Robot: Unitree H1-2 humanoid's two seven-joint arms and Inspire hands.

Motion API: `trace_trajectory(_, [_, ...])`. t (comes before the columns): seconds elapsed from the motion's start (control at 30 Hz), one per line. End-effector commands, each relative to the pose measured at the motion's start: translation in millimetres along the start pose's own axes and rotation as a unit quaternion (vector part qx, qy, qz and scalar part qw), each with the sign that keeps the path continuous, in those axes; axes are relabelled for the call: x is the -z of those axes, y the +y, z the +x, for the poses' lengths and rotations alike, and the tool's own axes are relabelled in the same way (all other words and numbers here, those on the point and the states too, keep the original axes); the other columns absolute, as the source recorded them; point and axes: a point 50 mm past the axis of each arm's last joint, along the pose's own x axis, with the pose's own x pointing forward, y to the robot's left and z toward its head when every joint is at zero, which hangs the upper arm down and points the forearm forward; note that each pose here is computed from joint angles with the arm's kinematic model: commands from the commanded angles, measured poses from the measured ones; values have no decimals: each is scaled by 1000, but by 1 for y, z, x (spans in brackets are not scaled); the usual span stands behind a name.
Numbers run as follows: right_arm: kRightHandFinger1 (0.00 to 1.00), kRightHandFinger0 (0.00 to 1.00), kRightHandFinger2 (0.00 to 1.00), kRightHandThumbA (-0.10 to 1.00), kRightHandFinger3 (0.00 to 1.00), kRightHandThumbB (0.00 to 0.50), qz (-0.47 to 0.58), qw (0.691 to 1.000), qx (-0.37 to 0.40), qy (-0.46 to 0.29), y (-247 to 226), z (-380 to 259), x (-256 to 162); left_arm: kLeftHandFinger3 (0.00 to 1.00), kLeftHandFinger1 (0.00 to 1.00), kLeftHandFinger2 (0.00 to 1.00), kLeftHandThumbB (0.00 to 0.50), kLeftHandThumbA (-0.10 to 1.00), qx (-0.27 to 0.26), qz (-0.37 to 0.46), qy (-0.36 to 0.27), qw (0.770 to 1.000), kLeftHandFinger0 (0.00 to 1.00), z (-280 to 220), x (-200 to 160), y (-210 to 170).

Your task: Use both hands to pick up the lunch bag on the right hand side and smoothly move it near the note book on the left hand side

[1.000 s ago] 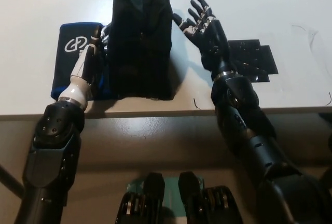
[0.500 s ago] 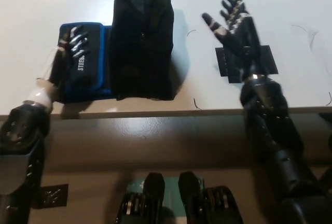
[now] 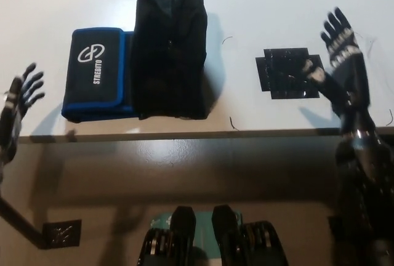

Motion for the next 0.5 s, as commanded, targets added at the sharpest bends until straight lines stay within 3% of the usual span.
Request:
trace_trajectory(0.0, [1000, 1000, 1000, 1000, 1000, 312, -29, 996, 6, -88, -25, -31, -58, 1000, 1000, 1000, 460, 1000, -17, 39, -136, 990, 1000, -55, -43, 42])
trace_trajectory(0.17, [1000, 1000, 1000, 1000, 1000, 284, -50, 996, 15, -75, -36, -71, -56, 1000, 1000, 1000, 389, 1000, -54, 43, -136, 988, 1000, -87, -25, 33])
trace_trajectory(0.3, [1000, 1000, 1000, 1000, 1000, 228, -66, 996, 27, -53, -42, -108, -44, 1000, 1000, 1000, 337, 1000, -81, 22, -100, 991, 1000, -109, 0, 27])
trace_trajectory(0.37, [1000, 1000, 1000, 1000, 1000, 190, -65, 996, 42, -45, -46, -122, -39, 1000, 954, 987, 302, 1000, -87, 17, -96, 991, 953, -115, 8, 27])
trace_trajectory(0.4, [1000, 1000, 1000, 1000, 1000, 189, -63, 996, 50, -40, -49, -130, -36, 1000, 928, 963, 294, 1000, -92, 17, -93, 991, 924, -118, 12, 27])
trace_trajectory(0.47, [1000, 1000, 1000, 1000, 1000, 139, -67, 995, 63, -24, -54, -147, -31, 1000, 845, 890, 287, 1000, -102, 19, -88, 991, 856, -123, 20, 27])
